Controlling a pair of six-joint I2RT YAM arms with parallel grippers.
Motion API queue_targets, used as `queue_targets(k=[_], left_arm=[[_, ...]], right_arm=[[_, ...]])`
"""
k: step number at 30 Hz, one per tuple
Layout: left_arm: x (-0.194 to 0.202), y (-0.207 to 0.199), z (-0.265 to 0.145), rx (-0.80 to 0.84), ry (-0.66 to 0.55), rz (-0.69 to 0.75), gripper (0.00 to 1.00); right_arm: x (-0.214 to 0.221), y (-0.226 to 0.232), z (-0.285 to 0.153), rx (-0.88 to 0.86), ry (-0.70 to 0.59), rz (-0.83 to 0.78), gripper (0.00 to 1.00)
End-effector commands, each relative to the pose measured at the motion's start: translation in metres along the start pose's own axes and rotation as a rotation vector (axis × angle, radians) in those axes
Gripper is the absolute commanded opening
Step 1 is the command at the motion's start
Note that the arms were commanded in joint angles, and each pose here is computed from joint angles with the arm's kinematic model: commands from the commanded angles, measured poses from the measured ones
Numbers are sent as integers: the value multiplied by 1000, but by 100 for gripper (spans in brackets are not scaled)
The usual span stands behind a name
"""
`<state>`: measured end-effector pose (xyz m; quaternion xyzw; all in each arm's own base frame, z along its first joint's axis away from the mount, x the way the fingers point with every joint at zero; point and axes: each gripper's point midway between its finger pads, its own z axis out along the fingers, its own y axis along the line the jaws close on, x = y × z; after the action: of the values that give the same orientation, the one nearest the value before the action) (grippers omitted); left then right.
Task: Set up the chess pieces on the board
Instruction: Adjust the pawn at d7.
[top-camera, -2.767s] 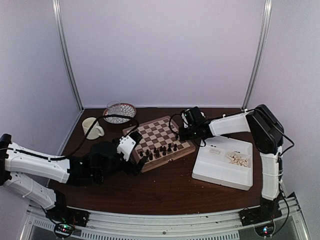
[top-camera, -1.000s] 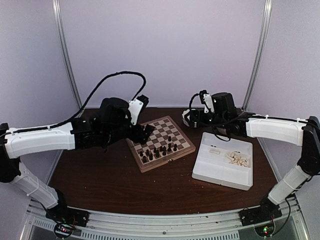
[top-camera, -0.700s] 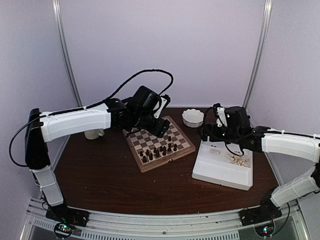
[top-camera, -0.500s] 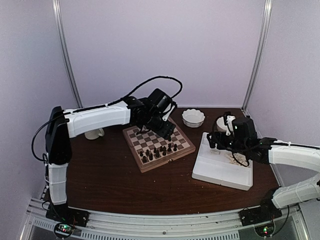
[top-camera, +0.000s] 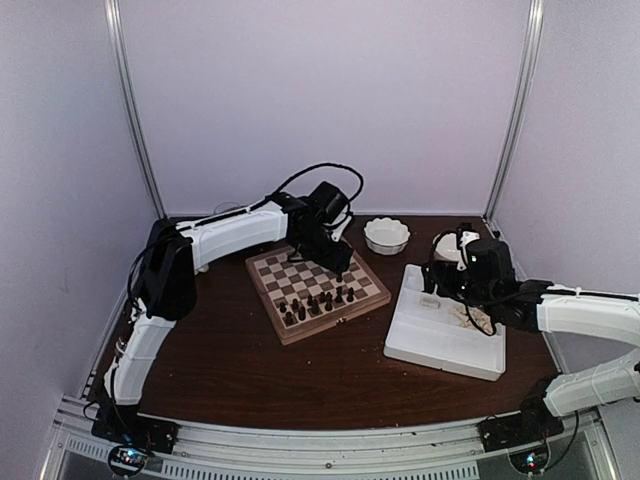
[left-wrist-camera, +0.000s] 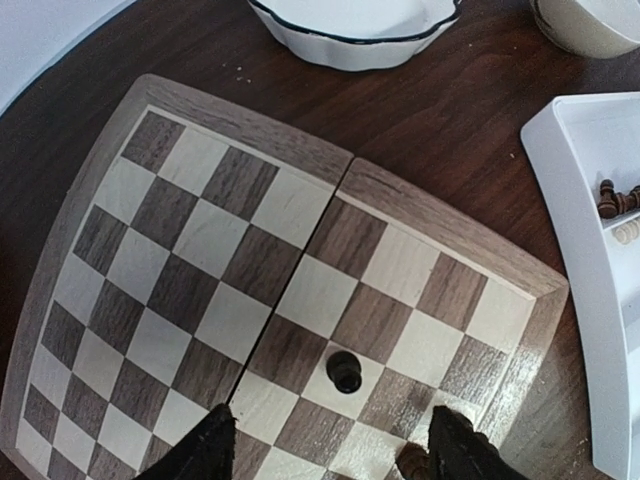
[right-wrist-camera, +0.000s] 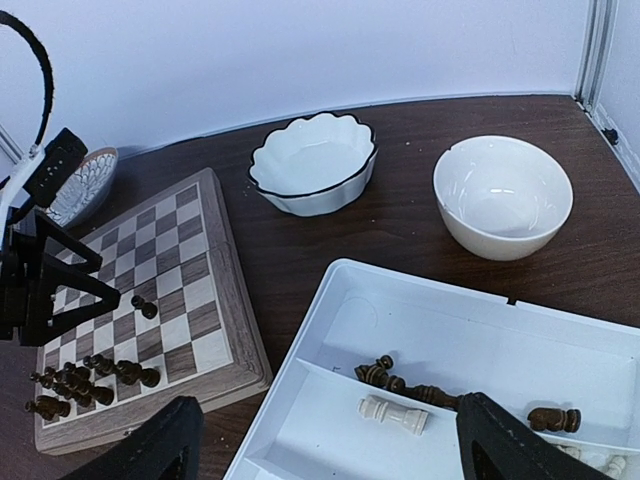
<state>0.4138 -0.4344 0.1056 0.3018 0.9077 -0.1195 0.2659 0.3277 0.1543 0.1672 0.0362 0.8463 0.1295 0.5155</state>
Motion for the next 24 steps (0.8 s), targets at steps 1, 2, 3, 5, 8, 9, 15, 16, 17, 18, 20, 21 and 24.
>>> queue_targets(k=[1, 2, 3, 5, 8, 9, 15, 16, 17, 18, 20, 21, 24], left_arm=[[-5, 1, 9, 24, 9, -22, 65], [-5, 2, 12, 20, 11, -24, 64], [-5, 3, 14, 15, 11, -26, 64], [-4, 3, 19, 15, 16, -27, 62], [-1, 5, 25, 3, 28, -24, 59], [0, 5, 26, 3, 30, -22, 58], [2, 5, 36, -3, 35, -14, 51], [2, 4, 37, 3, 37, -14, 49], [3, 4, 40, 8, 40, -15, 49], [3, 3, 41, 12, 42, -15, 48], [6, 2, 45, 15, 48, -15, 47], [6, 3, 46, 12, 49, -14, 46], [7, 5, 48, -1, 52, -15, 42]], right_arm=[[-9, -1, 2, 13, -25, 14, 91], [-9, -1, 2, 14, -25, 12, 91], [-9, -1, 2, 14, -25, 12, 91], [-9, -1, 1, 18, -27, 10, 91], [-11, -2, 0, 21, -28, 6, 91], [-12, -2, -1, 21, -30, 6, 91], [-14, -4, -2, 34, -33, -2, 91], [-14, -5, -3, 40, -33, -5, 91], [-15, -5, -3, 43, -35, -6, 91], [-15, -6, -3, 47, -34, -8, 91], [-15, -7, -3, 49, -36, -9, 91], [-15, -7, -3, 49, -36, -10, 91], [-16, -6, -4, 48, -36, -14, 90]])
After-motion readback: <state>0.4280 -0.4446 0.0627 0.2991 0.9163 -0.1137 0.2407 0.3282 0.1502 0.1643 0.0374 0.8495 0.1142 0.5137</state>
